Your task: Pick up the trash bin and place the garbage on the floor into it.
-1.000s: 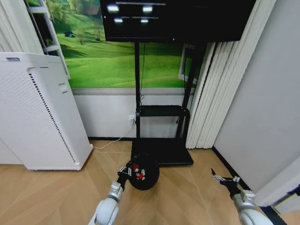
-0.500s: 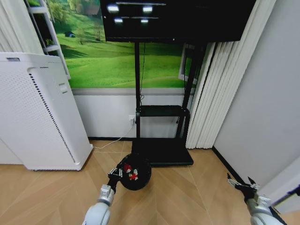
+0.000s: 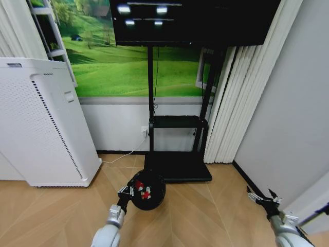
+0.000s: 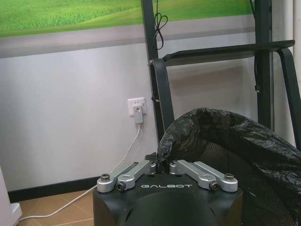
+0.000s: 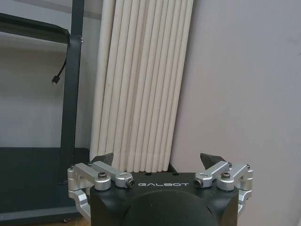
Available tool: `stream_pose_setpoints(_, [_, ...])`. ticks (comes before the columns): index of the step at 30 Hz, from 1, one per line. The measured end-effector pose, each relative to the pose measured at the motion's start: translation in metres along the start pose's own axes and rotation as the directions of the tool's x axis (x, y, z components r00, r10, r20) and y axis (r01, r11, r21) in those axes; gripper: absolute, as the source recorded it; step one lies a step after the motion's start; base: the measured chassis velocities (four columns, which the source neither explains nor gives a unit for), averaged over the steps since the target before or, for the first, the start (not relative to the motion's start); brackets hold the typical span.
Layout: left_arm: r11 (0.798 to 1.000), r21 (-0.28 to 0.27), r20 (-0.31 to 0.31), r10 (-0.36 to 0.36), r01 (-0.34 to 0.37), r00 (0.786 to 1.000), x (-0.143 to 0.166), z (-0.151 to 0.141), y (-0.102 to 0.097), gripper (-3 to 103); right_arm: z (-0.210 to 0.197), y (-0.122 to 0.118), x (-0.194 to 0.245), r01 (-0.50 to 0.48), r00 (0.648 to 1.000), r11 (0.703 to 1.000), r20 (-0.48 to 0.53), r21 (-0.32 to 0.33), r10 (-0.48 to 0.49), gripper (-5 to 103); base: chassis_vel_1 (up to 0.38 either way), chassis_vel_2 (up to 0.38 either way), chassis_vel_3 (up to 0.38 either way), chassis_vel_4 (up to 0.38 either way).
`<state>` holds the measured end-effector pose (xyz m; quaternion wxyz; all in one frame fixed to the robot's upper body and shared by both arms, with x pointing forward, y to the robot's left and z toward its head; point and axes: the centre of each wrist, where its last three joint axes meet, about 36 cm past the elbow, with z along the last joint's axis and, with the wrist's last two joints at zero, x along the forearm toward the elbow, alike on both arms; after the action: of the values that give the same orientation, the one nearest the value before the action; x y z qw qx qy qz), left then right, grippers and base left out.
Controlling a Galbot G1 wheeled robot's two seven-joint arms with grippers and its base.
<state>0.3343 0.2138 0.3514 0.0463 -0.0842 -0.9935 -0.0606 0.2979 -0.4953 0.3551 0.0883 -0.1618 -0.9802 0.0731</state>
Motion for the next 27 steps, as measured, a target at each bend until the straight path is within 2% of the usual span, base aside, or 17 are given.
stream_pose_setpoints(27, [1.0, -0.004, 0.001, -0.014, 0.014, 1.0, 0.0032, 0.0039, 0.0048, 7, 0.0006, 0.0006, -0.0001, 0.002, 1.0, 1.0, 0.0, 0.001, -0.002, 100, 0.0, 0.0, 0.0, 0.0])
